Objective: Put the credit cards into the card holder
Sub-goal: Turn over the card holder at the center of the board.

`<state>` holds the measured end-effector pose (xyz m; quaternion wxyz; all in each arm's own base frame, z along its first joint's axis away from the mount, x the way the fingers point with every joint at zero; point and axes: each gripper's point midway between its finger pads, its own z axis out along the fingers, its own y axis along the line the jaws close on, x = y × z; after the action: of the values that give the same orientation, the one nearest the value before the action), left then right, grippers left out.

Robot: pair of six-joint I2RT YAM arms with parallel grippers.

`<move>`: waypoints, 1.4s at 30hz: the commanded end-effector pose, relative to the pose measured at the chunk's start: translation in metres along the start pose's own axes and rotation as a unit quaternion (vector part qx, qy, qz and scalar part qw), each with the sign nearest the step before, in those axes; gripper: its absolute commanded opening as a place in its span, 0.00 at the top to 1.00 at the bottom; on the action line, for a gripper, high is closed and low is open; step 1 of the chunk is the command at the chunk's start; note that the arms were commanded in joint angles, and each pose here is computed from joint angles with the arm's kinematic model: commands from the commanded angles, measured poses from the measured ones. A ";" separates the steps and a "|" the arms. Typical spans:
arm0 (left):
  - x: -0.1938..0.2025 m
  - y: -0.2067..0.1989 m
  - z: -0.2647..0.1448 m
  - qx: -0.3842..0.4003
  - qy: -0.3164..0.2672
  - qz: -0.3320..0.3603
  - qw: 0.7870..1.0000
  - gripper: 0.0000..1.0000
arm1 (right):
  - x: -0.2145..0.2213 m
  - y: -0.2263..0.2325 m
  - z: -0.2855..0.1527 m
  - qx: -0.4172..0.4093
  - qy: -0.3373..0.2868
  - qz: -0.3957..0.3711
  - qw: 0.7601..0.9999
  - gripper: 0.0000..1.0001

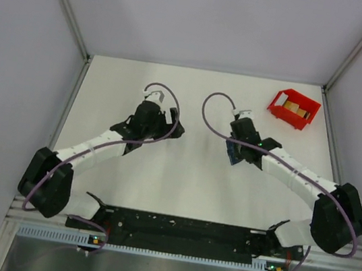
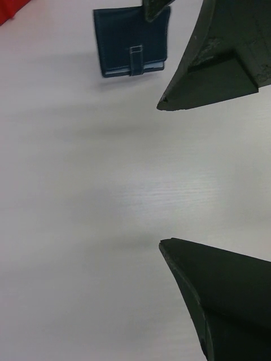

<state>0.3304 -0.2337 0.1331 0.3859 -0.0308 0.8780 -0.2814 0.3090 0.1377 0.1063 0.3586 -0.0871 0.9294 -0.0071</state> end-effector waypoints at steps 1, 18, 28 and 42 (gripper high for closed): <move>-0.031 0.059 -0.035 -0.162 -0.079 -0.027 0.983 0.02 | 0.019 -0.032 -0.008 0.179 0.022 -0.099 0.979 1.00; -0.052 0.157 -0.124 -0.295 -0.179 -0.123 0.931 0.02 | 0.028 0.136 -0.003 0.121 -0.004 -0.225 0.967 0.98; -0.063 0.159 -0.154 -0.301 -0.217 -0.124 0.920 0.02 | 0.040 0.214 -0.022 -0.088 0.029 -0.134 0.987 0.69; -0.017 0.050 -0.052 -0.059 -0.056 -0.004 0.997 0.04 | 0.012 0.120 -0.002 -0.173 -0.006 -0.030 0.984 0.51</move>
<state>0.3092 -0.0952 0.1399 0.4431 -0.1830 0.8626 -0.1615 0.2751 0.2606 0.1020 0.3526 -0.1628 0.9174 0.0872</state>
